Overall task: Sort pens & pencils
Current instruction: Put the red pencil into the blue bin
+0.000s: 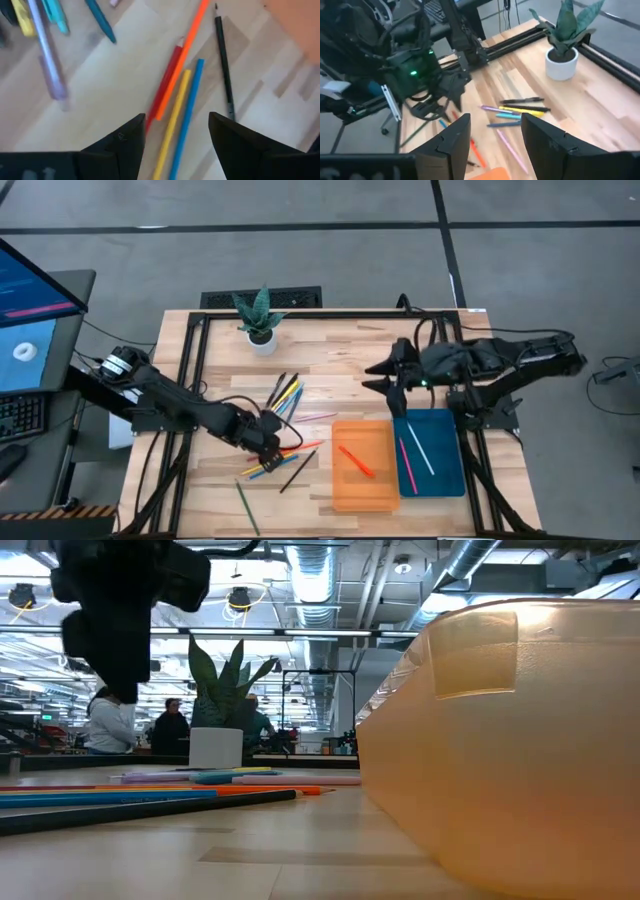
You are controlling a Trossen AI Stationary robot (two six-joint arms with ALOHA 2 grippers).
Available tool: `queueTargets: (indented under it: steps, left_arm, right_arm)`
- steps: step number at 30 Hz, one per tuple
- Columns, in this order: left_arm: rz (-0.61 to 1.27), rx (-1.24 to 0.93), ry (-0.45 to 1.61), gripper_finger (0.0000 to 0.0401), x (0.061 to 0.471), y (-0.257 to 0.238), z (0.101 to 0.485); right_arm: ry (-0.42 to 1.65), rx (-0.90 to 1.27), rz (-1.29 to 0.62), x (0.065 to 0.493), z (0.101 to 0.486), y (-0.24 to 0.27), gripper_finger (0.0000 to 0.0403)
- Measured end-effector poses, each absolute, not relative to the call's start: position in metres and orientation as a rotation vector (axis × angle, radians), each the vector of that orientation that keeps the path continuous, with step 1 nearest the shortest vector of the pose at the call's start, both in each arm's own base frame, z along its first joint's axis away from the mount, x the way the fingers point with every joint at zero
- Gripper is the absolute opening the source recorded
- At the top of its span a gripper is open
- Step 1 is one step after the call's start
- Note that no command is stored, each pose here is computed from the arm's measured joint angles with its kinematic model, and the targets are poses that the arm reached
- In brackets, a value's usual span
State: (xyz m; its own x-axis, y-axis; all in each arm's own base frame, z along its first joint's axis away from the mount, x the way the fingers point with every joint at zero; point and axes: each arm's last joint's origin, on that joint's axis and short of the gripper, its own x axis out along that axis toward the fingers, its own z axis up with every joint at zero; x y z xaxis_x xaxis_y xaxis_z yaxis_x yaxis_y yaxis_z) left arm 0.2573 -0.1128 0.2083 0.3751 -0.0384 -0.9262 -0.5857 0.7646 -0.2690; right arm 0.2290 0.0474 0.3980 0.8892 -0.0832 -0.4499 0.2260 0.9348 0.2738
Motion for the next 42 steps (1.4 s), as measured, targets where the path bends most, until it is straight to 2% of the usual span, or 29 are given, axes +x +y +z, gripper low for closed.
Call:
queueTargets:
  steps: [7, 14, 19, 24, 30, 34, 40, 42]
  left_arm:
    - [0.335, -0.462, 1.247, 0.0208, 0.255, -0.112, 0.196]
    - [0.304, -0.369, 1.276, 0.0208, 0.242, -0.123, 0.184]
    - [0.269, -0.364, 1.29, 0.0208, 0.243, -0.131, 0.165]
    - [0.323, -0.326, 1.352, 0.0208, 0.243, -0.13, 0.144]
    - [0.297, -0.311, 1.389, 0.0206, 0.246, -0.129, 0.138]
    - [0.285, -0.304, 1.418, 0.0165, 0.247, -0.128, 0.135]
    - [0.283, -0.295, 1.448, 0.0032, 0.248, -0.125, 0.131]
    - [0.3, -0.311, 1.446, 0.0012, 0.249, -0.122, 0.131]
  right_arm:
    - [0.538, 0.399, -0.209, 0.209, 0.387, 0.084, 0.0195]
    - [0.505, 0.431, -0.339, 0.178, 0.379, 0.116, 0.0195]
    - [0.463, 0.46, -0.409, 0.164, 0.376, 0.124, 0.0195]
    - [0.447, 0.476, -0.43, 0.158, 0.374, 0.126, 0.0195]
    - [0.446, 0.478, -0.429, 0.158, 0.374, 0.126, 0.0195]
    - [0.447, 0.478, -0.429, 0.158, 0.374, 0.126, 0.0195]
    - [0.451, 0.473, -0.43, 0.158, 0.374, 0.126, 0.0195]
    - [0.454, 0.469, -0.431, 0.158, 0.374, 0.126, 0.0195]
